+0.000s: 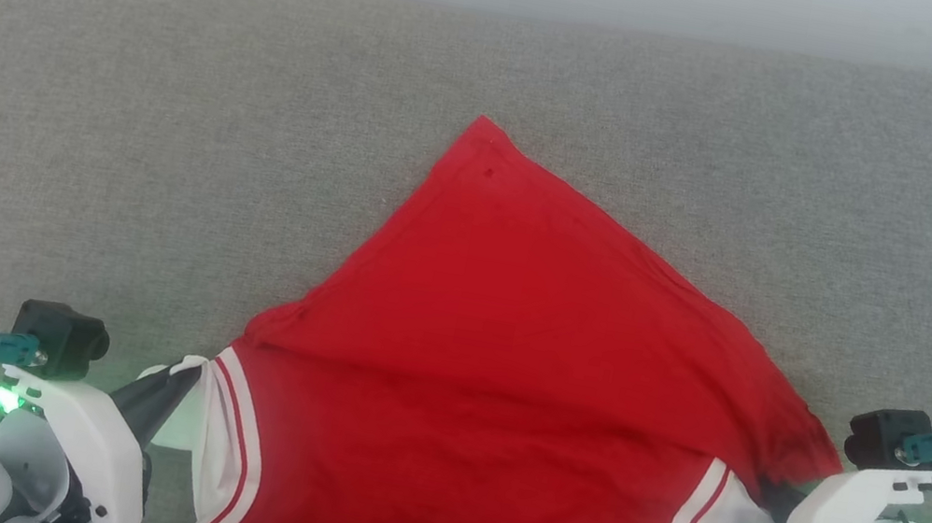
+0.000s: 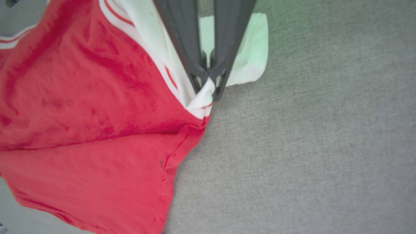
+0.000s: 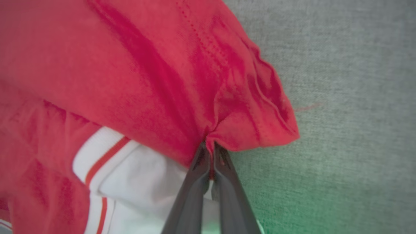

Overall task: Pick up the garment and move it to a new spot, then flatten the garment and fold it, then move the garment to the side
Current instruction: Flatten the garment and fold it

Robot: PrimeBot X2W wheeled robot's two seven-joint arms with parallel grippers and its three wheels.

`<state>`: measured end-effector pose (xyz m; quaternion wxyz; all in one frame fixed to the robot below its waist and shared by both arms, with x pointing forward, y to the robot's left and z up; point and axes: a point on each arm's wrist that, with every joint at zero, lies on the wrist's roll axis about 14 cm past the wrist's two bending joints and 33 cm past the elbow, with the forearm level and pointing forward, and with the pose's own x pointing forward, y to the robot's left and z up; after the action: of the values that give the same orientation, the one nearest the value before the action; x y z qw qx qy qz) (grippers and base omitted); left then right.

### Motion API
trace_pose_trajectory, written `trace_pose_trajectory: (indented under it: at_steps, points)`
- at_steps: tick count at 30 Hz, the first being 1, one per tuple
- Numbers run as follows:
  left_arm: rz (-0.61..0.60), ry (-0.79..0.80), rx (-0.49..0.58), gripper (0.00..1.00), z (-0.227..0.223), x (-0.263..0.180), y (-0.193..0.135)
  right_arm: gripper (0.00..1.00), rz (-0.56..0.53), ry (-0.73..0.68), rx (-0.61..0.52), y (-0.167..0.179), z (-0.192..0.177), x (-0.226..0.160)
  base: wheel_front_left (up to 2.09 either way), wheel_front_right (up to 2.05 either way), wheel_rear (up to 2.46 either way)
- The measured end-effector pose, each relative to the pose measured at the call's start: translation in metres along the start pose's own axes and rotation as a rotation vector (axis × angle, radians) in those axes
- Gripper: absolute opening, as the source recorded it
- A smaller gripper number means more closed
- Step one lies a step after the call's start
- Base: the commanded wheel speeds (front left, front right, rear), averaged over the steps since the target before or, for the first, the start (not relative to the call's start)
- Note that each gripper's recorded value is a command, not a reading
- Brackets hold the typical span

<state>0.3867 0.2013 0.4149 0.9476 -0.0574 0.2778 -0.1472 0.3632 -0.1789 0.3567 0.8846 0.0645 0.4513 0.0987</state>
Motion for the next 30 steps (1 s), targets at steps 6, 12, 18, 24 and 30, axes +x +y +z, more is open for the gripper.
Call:
trace_pose_trajectory:
  at_steps: [6,12,18,24,30]
  points:
    - [0.0,0.0,0.0,0.0,-0.001,0.0,0.0,1.0,0.021,-0.025,-0.007,0.009,0.008,-0.007,0.0,0.0,0.0]
    - [0.005,-0.011,0.0,0.0,0.0,-0.004,0.0,1.0,0.034,-0.11,-0.077,0.016,0.043,-0.03,0.0,0.0,0.0]
    - [0.012,-0.017,-0.006,0.0,-0.001,-0.011,0.0,1.0,0.083,-0.236,-0.173,0.043,0.093,-0.052,0.0,0.0,0.0]
    - [0.02,-0.025,-0.014,0.0,-0.001,-0.015,0.0,1.0,0.142,-0.359,-0.301,0.081,0.152,-0.05,0.0,0.0,0.0]
    - [0.025,-0.032,-0.023,0.0,-0.001,-0.017,0.001,1.0,0.198,-0.413,-0.376,0.117,0.191,-0.025,0.0,0.0,0.0]
